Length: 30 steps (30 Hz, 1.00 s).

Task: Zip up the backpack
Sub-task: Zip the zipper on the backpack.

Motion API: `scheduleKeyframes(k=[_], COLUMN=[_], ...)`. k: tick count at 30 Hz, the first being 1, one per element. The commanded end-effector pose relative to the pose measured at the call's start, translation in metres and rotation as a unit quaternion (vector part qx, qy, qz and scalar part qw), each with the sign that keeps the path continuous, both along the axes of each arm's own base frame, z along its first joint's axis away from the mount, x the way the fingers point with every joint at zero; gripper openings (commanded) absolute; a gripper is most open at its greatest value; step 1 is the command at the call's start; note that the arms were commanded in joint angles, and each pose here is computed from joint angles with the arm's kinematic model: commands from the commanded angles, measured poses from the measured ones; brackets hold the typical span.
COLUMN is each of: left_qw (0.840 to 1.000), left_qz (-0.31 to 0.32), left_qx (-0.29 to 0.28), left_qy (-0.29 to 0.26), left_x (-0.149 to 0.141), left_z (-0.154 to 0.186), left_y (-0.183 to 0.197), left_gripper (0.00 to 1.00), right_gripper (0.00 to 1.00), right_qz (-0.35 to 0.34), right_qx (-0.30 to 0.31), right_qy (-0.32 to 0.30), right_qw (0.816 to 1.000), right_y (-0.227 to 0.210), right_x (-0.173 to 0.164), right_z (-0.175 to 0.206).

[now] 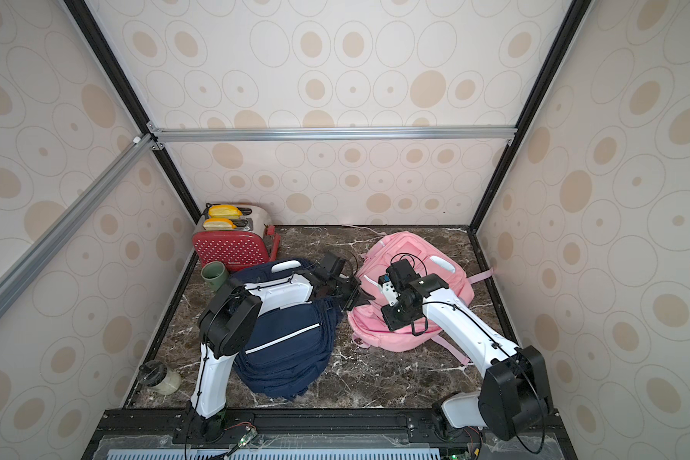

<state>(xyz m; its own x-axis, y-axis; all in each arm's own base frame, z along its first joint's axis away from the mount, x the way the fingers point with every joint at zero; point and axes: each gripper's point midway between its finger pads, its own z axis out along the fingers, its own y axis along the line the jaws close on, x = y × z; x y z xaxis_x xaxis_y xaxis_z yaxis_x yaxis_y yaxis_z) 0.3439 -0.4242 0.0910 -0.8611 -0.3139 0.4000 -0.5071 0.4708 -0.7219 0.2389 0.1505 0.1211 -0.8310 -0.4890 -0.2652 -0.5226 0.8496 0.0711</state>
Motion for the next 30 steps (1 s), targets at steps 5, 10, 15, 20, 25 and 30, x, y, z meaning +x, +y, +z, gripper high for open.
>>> scheduleKeyframes(k=[5,10,15,20,25,30], left_qw=[0.998,0.997,0.996,0.997,0.996,0.995], left_qz=[0.035,0.045,0.069,0.054,0.014,-0.007], left_qx=[0.045,0.053,0.021,-0.013,-0.045,-0.06], left_qy=[-0.012,-0.032,-0.044,-0.056,-0.069,-0.077], left_x=[0.015,0.048,0.073,0.08,0.065,0.047], left_z=[-0.013,0.0,0.019,0.041,0.06,0.066], left_y=[0.053,0.094,0.111,0.108,0.103,0.105], left_gripper=[0.0,0.0,0.0,0.0,0.0,0.0], right_gripper=[0.0,0.0,0.0,0.0,0.0,0.0], right_qz=[-0.032,-0.029,-0.016,-0.032,-0.071,-0.117], right_qx=[-0.079,-0.111,-0.121,-0.179,-0.213,-0.231], right_qy=[0.01,0.019,0.028,0.008,0.019,-0.032], right_qw=[0.996,0.993,0.992,0.983,0.974,0.965], right_y=[-0.056,-0.079,-0.083,-0.111,-0.14,-0.176], right_x=[0.006,0.011,0.005,0.02,0.056,0.111], right_z=[-0.014,-0.014,-0.015,-0.015,-0.025,-0.029])
